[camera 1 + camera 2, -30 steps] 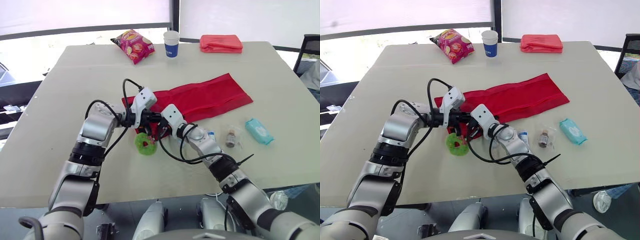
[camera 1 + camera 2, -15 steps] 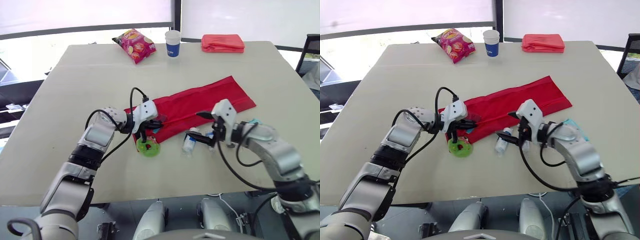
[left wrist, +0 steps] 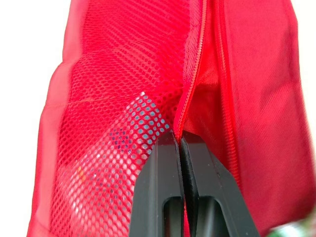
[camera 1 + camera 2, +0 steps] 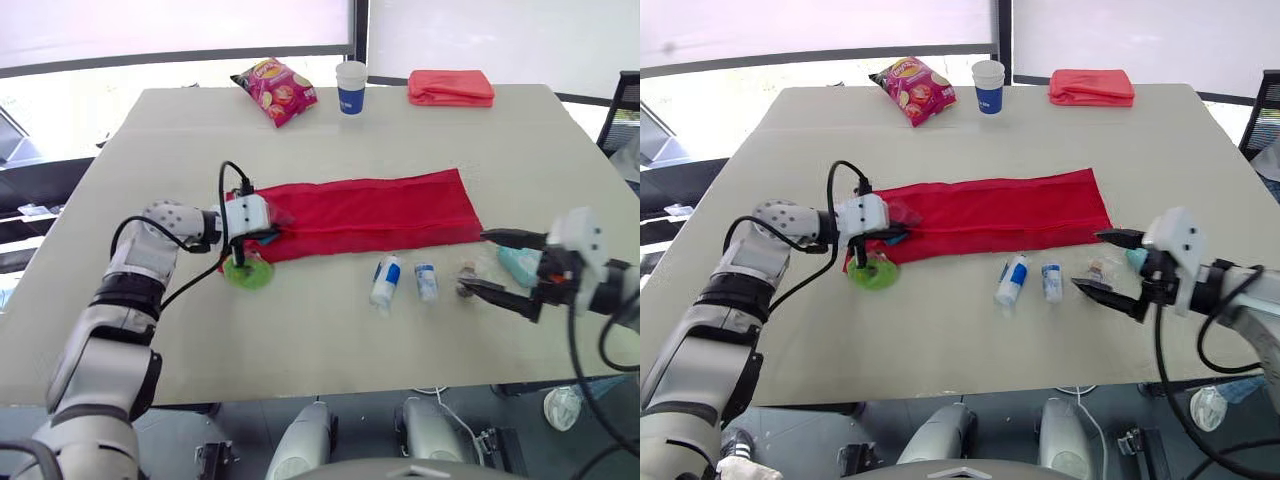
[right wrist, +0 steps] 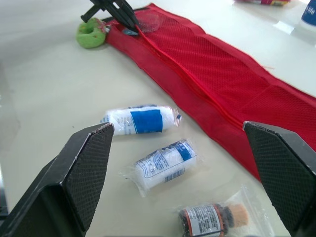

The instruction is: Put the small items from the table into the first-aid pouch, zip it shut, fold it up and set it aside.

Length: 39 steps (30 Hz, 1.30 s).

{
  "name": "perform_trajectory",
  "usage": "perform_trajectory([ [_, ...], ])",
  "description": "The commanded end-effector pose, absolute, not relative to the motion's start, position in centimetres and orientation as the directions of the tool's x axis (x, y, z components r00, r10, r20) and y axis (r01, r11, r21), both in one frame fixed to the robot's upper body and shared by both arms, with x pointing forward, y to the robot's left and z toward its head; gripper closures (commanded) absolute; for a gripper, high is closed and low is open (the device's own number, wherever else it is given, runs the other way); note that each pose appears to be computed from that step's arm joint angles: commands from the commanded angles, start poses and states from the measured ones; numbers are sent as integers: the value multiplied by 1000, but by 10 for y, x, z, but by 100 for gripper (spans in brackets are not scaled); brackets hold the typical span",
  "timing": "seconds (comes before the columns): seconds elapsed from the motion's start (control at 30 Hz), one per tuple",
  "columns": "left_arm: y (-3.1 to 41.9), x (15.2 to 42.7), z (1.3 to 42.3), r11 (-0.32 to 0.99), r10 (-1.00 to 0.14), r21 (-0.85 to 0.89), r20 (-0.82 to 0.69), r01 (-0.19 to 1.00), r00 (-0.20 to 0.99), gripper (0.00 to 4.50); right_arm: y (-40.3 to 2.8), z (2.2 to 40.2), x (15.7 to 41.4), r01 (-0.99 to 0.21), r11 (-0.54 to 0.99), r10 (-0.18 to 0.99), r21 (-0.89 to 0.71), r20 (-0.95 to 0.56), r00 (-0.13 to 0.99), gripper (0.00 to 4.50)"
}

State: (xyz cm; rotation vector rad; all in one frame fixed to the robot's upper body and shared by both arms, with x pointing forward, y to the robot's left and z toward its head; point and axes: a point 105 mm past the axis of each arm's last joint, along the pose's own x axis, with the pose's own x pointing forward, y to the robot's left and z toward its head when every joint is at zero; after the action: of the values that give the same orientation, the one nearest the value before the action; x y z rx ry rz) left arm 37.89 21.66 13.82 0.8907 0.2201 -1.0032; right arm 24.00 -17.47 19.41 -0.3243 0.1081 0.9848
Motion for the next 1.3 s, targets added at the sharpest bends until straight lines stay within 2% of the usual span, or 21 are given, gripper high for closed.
perform_trajectory([
  [0.03,221,377,160,325,-699,463,-470,825,539,324,-177,214,226,-833,498,816,-241,-195,544,0],
  [0.07,218,377,164,365,-710,413,-457,834,536,260,-177,215,223,-834,498,815,-237,-200,544,0],
  [0.1,212,376,168,398,-724,363,-441,843,531,232,-177,216,221,-835,500,814,-230,-204,543,0],
  [0.17,182,371,172,380,-766,284,-437,880,472,142,-177,220,219,-822,517,805,-237,-191,561,0],
  [0.2,167,369,173,365,-782,268,-431,892,450,129,-177,222,218,-820,524,805,-231,-180,565,0],
  [0.3,144,369,165,361,-776,231,-464,904,428,129,-175,226,216,-821,527,807,-220,-174,564,0],
  [0.47,109,392,145,302,-719,393,-505,869,478,129,-177,229,217,-802,553,786,-226,-177,592,0],
  [0.6,89,404,144,289,-733,410,-486,865,476,129,-171,231,213,-796,563,783,-224,-164,600,0],
  [0.9,91,414,146,288,-746,361,-496,887,444,129,-167,232,203,-793,575,782,-203,-147,605,0],
  [1.0,92,415,143,281,-742,360,-506,890,439,212,-166,232,201,-791,579,781,-199,-143,608,0],
  [1.07,92,414,140,261,-737,365,-522,894,429,299,-165,231,200,-791,581,781,-193,-141,608,0],
  [1.1,92,414,138,252,-731,376,-530,892,430,357,-166,231,200,-792,579,782,-191,-144,606,0],
  [1.17,93,414,136,243,-727,381,-537,892,428,435,-165,231,198,-796,576,786,-186,-144,602,0],
  [1.3,95,409,138,244,-756,322,-528,915,387,443,-165,237,191,-811,557,803,-178,-131,581,0],
])
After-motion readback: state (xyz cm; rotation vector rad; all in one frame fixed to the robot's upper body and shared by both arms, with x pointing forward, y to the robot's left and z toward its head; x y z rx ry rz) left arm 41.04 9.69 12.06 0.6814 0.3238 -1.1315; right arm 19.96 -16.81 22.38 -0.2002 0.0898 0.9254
